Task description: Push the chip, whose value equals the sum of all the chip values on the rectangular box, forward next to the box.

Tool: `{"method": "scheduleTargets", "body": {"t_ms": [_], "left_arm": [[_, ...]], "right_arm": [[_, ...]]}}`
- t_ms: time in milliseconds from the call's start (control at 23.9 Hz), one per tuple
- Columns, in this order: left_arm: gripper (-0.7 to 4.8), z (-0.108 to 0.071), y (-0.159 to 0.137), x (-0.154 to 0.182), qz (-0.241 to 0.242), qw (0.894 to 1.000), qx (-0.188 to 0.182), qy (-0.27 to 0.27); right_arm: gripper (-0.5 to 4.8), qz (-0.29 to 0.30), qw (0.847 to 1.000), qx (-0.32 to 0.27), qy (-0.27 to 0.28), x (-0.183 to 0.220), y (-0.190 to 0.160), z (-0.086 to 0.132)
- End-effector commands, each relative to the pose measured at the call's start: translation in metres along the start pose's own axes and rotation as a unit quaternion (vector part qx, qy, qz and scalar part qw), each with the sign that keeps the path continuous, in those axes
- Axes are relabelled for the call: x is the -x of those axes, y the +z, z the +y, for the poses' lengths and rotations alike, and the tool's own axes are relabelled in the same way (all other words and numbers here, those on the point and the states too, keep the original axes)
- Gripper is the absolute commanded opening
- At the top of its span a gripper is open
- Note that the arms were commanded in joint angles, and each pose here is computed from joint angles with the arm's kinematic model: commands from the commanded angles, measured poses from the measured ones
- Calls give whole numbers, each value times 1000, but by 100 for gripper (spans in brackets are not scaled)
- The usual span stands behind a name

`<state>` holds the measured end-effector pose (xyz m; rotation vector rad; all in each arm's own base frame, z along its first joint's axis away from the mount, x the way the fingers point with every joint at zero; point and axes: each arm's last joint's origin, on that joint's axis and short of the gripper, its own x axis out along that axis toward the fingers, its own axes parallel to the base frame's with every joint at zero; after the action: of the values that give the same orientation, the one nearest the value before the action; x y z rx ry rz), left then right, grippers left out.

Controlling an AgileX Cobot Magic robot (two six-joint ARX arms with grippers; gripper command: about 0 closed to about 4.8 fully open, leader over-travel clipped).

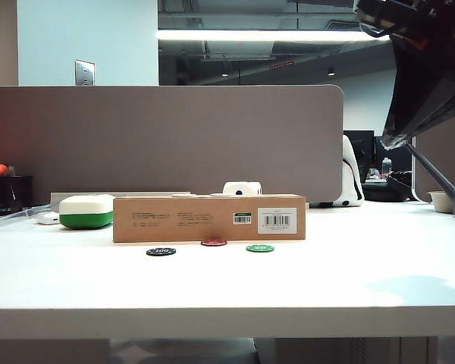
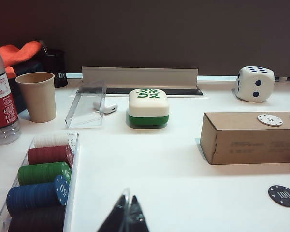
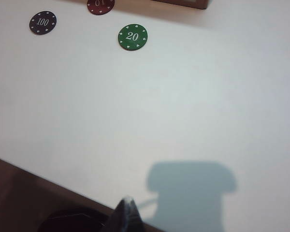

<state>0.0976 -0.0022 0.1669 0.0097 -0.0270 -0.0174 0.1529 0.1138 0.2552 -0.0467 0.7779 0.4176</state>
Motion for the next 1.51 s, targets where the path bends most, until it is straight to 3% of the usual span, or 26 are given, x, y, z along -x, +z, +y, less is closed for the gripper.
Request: {"method": "scheduleTargets", "body": {"t_ms": [42,168,293,419,628,879,963,1089,1298,1508], "left_arm": [[-5,0,3,0,-8,1000,-2,-2],[-5,0,3,0,-8,1000,-2,-2],[-5,0,3,0,-8,1000,-2,-2],[-5,0,3,0,-8,1000,-2,-2],[-5,0,3,0,-8,1000,-2,-2],[-5,0,3,0,-8,1000,-2,-2],[-5,0,3,0,-8,1000,-2,-2],[-5,0,3,0,-8,1000,-2,-2],[-5,0,3,0,-8,1000,-2,-2],[-5,0,3,0,-8,1000,-2,-2]], "right_arm": [[-1,-28,1000,-3,7,10,1,-1],[-1,-59,998,8,-9,21,-2,-5],[-1,-130,990,-8,-58,32,-11,-12],[-1,-198,978,-28,-53,29,-28,-20],[-1,-344,933,-81,-67,17,-74,-45],[-1,-430,891,-106,-98,31,-94,-65],[-1,-444,884,-105,-103,32,-99,-71],[-1,-448,884,-92,-99,26,-110,-82],[-1,-397,910,-93,-81,16,-125,-97],[-1,-396,902,-115,-130,17,-127,-103]]}}
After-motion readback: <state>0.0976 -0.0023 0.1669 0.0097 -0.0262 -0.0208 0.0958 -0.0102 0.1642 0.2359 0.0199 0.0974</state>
